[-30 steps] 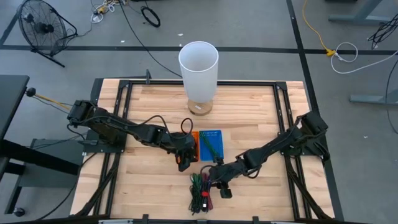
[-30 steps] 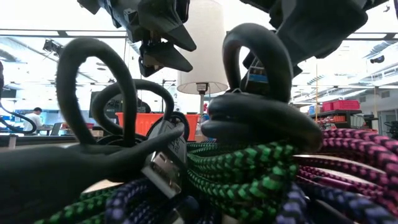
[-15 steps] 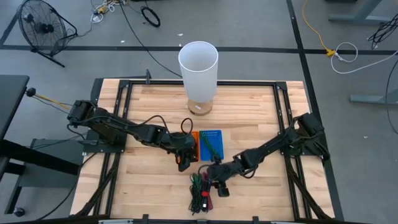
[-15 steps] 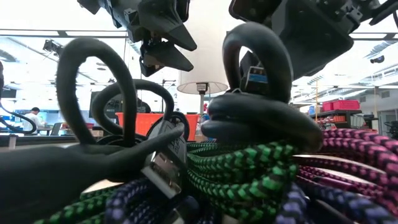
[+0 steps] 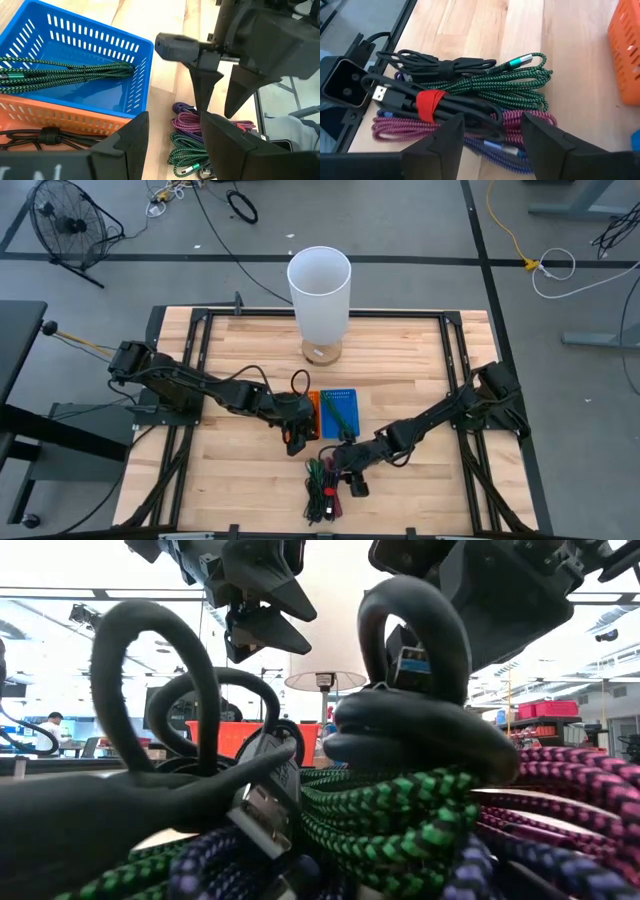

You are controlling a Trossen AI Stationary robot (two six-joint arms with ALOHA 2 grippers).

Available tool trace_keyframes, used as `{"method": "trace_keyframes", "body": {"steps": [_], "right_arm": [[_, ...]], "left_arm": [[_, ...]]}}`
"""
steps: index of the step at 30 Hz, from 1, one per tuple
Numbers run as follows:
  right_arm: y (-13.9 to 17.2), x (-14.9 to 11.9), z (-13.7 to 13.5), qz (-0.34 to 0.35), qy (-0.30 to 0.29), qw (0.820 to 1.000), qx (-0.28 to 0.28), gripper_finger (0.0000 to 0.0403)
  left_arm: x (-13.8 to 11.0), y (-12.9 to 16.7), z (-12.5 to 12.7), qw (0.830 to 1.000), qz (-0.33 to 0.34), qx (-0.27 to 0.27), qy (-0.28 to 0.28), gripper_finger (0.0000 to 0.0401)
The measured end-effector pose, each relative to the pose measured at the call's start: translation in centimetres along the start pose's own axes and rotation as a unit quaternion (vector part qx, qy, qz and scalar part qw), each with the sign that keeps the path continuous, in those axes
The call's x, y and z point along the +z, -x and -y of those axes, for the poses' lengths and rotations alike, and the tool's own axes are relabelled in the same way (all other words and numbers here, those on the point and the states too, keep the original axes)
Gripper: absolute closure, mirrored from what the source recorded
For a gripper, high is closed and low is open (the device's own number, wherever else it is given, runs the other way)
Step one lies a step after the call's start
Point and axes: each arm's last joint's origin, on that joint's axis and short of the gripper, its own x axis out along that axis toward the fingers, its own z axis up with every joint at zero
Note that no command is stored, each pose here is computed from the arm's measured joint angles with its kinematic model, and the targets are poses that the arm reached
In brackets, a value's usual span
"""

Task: Pick & Place USB Port
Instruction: Put the black USB cable into the orange bin

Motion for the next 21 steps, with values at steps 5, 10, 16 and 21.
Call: {"method": "trace_keyframes", "body": {"steps": [5,10,16,21], "right_arm": [[-0.5,-0.26,0.03,-0.002,-0.002,1.0,0.006,0.0205],[-0.67,-0.29,0.05,0.001,-0.003,1.0,0.005,0.0211],[-0.9,-0.62,0.08,-0.013,-0.008,1.0,0.011,0.0298],[-0.9,-0.57,-0.05,-0.015,0.003,0.999,0.033,0.0387]], "left_arm": [[0.01,0.0,0.0,1.0,0.0,0.0,0.0,0.0218],[0.03,0.0,0.02,1.0,0.002,-0.001,0.0,0.0218],[0.03,0.0,0.02,1.0,0.002,-0.001,0.0,0.0218],[0.04,0.0,0.02,1.0,0.002,-0.001,0.0,0.0218]]}}
